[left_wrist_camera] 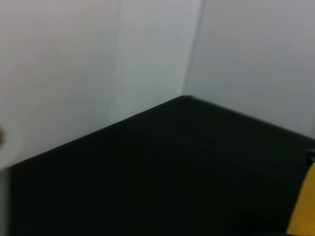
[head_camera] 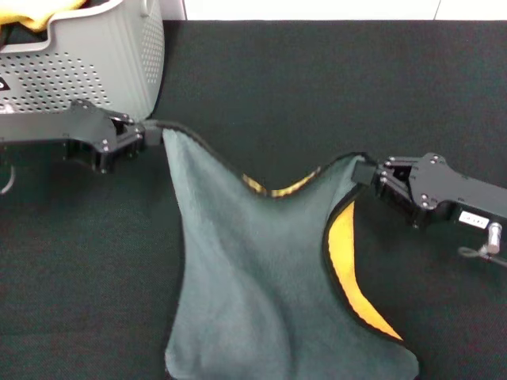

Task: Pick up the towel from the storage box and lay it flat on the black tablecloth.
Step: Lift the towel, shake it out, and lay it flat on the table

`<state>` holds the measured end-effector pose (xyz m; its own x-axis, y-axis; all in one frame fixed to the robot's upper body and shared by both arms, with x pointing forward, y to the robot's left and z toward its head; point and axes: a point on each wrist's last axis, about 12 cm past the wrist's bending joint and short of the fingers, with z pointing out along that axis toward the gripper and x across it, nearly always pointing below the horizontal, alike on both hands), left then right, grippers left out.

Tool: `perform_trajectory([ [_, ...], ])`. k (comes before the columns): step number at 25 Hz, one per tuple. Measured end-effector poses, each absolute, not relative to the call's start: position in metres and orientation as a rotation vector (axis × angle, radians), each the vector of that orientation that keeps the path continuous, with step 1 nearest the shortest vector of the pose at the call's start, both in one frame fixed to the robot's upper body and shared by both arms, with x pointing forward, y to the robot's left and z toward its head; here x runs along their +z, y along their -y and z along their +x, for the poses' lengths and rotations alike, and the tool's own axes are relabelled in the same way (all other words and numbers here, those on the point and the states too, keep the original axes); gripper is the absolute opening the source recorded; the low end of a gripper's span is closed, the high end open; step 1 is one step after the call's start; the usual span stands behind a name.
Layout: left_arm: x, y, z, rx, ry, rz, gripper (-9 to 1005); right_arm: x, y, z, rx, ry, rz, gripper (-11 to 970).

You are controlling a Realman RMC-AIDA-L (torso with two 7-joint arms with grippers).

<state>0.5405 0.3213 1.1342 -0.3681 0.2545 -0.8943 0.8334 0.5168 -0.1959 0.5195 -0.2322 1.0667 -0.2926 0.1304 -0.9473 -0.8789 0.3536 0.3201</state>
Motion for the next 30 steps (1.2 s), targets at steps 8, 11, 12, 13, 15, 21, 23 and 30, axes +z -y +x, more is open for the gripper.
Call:
perform_trajectory([
  [8, 1.128, -0.312, 0.561, -0.72, -1.989, 0.847, 9, 1.061, 0.241, 0.534, 1.05, -1.624, -0.682, 17],
  [11, 1.125, -0.305, 0.567, -0.692, -2.006, 0.854, 10, 1.065, 0.246, 0.542, 1.007, -1.634, -0.709, 17],
  [12, 1.124, -0.303, 0.569, -0.682, -2.012, 0.857, 10, 1.067, 0.248, 0.546, 0.995, -1.636, -0.724, 17],
  [13, 1.124, -0.301, 0.57, -0.676, -2.014, 0.858, 10, 1.069, 0.249, 0.548, 0.987, -1.638, -0.732, 17],
  [15, 1.123, -0.298, 0.573, -0.658, -2.022, 0.861, 10, 1.074, 0.254, 0.556, 0.959, -1.645, -0.775, 17],
  [21, 1.122, -0.296, 0.58, -0.621, -2.036, 0.842, 9, 1.084, 0.261, 0.574, 0.884, -1.679, -0.901, 17],
  [23, 1.122, -0.295, 0.581, -0.621, -2.036, 0.841, 9, 1.089, 0.263, 0.583, 0.842, -1.694, -0.979, 17],
  [30, 1.118, -0.289, 0.585, -0.59, -2.071, 0.859, 10, 1.101, 0.258, 0.603, 0.754, -1.707, -1.137, 17],
])
